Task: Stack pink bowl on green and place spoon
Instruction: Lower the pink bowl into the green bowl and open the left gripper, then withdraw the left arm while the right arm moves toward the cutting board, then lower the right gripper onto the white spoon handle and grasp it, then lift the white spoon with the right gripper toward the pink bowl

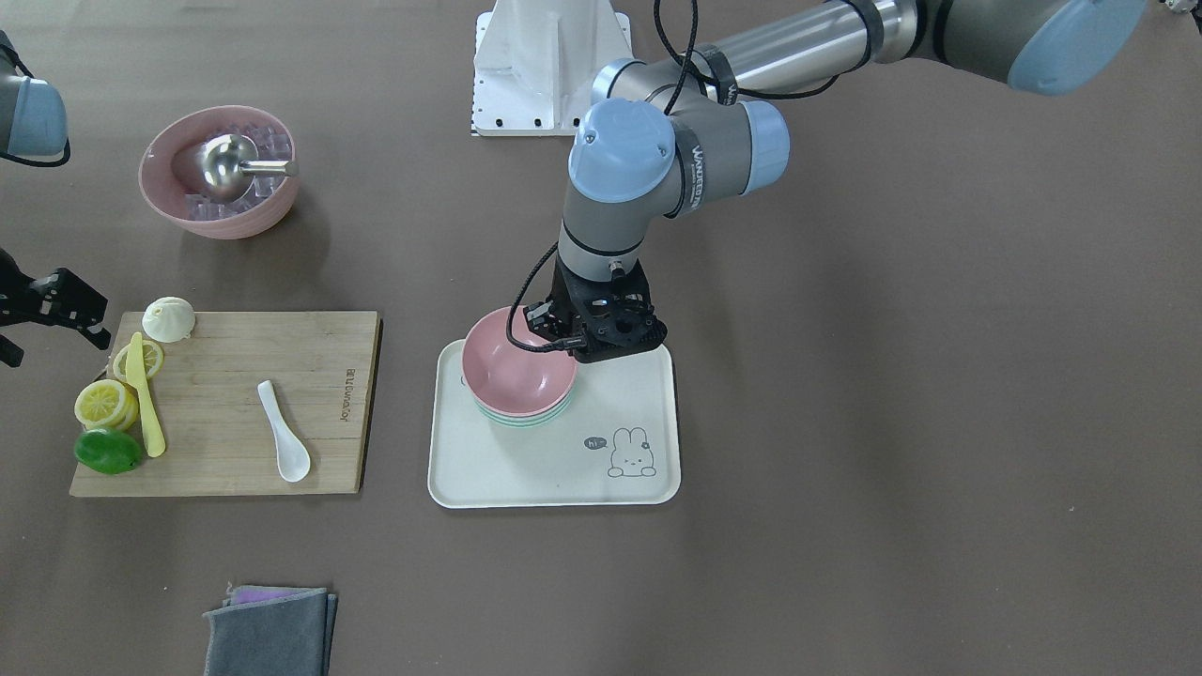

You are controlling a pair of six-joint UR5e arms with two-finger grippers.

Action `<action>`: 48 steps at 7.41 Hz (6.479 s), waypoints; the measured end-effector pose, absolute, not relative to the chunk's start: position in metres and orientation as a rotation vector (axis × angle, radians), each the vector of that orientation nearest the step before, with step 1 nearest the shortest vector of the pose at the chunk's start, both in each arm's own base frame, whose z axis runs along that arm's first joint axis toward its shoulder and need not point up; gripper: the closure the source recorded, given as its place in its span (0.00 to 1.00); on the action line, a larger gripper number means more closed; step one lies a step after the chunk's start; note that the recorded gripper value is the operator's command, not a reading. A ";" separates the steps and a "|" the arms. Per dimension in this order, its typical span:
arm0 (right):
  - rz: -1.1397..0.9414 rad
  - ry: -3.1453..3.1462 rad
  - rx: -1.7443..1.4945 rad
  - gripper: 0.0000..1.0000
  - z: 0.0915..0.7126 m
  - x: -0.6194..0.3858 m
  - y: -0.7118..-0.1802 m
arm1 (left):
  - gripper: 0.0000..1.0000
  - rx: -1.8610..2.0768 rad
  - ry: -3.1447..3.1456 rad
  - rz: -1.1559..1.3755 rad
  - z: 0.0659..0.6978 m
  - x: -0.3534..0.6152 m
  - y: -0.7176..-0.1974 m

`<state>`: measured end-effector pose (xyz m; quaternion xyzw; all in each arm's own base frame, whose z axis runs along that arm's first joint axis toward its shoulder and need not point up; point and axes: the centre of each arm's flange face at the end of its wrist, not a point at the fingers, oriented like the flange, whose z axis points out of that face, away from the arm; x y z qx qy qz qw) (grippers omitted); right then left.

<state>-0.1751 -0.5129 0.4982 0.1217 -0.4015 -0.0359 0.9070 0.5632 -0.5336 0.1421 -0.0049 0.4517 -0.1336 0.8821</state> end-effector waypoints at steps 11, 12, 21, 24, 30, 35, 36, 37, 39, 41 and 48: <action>-0.101 -0.839 0.265 0.00 0.485 -0.191 -0.518 | 0.02 0.074 1.038 -0.067 0.205 0.454 -0.538; -0.115 -0.835 0.276 0.00 0.479 -0.201 -0.520 | 0.02 0.103 1.031 0.011 0.244 0.404 -0.536; -0.349 -0.757 0.395 0.19 0.428 -0.361 -0.530 | 0.02 0.282 0.895 0.367 0.559 0.037 -0.535; -0.359 -0.741 0.376 0.43 0.440 -0.370 -0.538 | 0.02 0.280 0.893 0.367 0.563 0.034 -0.533; -0.353 -0.738 0.364 0.56 0.445 -0.373 -0.539 | 0.02 0.277 0.886 0.365 0.566 0.034 -0.533; -0.356 -0.739 0.360 1.00 0.445 -0.375 -0.537 | 0.02 0.277 0.884 0.366 0.567 0.033 -0.533; -0.357 -0.741 0.361 1.00 0.445 -0.375 -0.537 | 0.02 0.278 0.884 0.366 0.567 0.034 -0.533; -0.358 -0.744 0.362 1.00 0.443 -0.375 -0.537 | 0.02 0.278 0.884 0.367 0.567 0.034 -0.533; -0.356 -0.759 0.374 1.00 0.430 -0.373 -0.542 | 0.02 0.278 0.885 0.366 0.566 0.033 -0.533; -0.333 -0.795 0.366 1.00 0.397 -0.358 -0.560 | 0.02 0.280 0.887 0.367 0.565 0.033 -0.532; 0.144 -0.751 0.088 1.00 0.156 -0.459 -0.531 | 0.02 0.273 0.892 0.362 0.568 0.033 -0.528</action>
